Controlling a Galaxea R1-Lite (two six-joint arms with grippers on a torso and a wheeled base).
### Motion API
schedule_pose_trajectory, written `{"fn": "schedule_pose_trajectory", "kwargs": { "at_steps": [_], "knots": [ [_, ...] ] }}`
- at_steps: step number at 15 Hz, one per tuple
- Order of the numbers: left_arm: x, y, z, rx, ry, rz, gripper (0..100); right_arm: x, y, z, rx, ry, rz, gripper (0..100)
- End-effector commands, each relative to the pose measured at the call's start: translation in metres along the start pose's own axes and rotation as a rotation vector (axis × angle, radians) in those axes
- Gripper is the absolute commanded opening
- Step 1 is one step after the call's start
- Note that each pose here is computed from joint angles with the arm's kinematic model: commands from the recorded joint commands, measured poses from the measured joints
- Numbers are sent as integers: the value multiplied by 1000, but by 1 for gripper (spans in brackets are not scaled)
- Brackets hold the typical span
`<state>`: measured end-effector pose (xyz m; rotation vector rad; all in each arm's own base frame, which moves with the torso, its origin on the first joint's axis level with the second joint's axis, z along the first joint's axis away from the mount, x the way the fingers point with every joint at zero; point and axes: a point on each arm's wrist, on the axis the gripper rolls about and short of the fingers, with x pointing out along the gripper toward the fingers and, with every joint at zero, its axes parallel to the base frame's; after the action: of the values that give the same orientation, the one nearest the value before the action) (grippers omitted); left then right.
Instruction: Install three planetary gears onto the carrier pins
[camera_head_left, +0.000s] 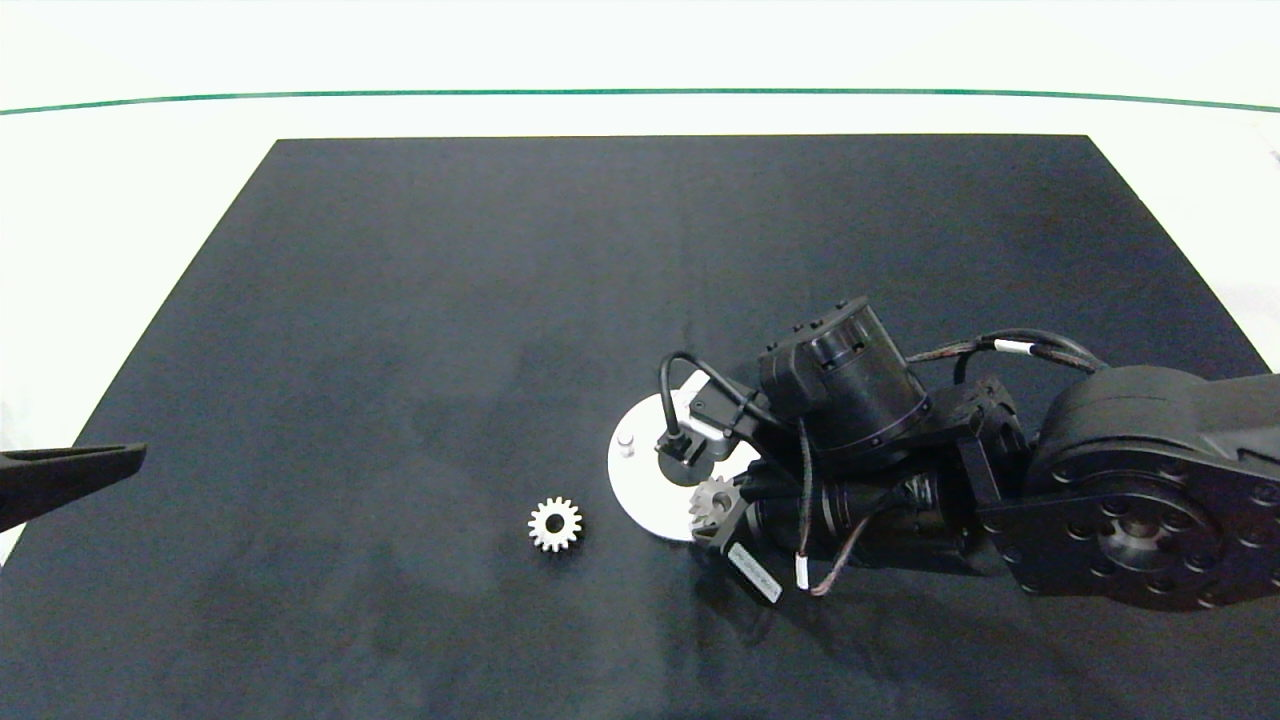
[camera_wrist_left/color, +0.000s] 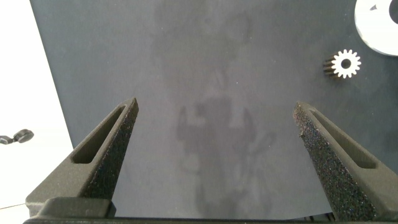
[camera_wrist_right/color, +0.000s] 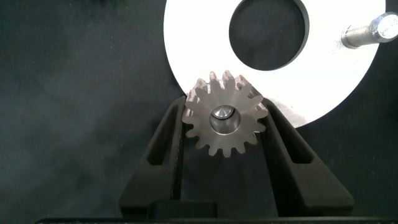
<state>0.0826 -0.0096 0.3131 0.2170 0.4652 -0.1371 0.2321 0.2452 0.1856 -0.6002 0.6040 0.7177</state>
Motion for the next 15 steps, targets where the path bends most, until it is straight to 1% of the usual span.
{"fn": "schedule_pose_trajectory", "kwargs": {
  "at_steps": [1,4,8,12,15],
  "knots": [
    [0,0,-1,2,5,-1,100,-2,0,1,-1,-6,-1,100],
    [0,0,0,2,4,0,100,-1,0,1,-1,-8,-1,100],
    [0,0,0,2,4,0,100,-6,-3,4,6,-35,-33,100],
    [0,0,0,0,4,0,100,-25,-35,8,77,-91,-112,100],
    [0,0,0,2,4,1,100,-24,-63,2,132,-87,-177,100]
  ]
}}
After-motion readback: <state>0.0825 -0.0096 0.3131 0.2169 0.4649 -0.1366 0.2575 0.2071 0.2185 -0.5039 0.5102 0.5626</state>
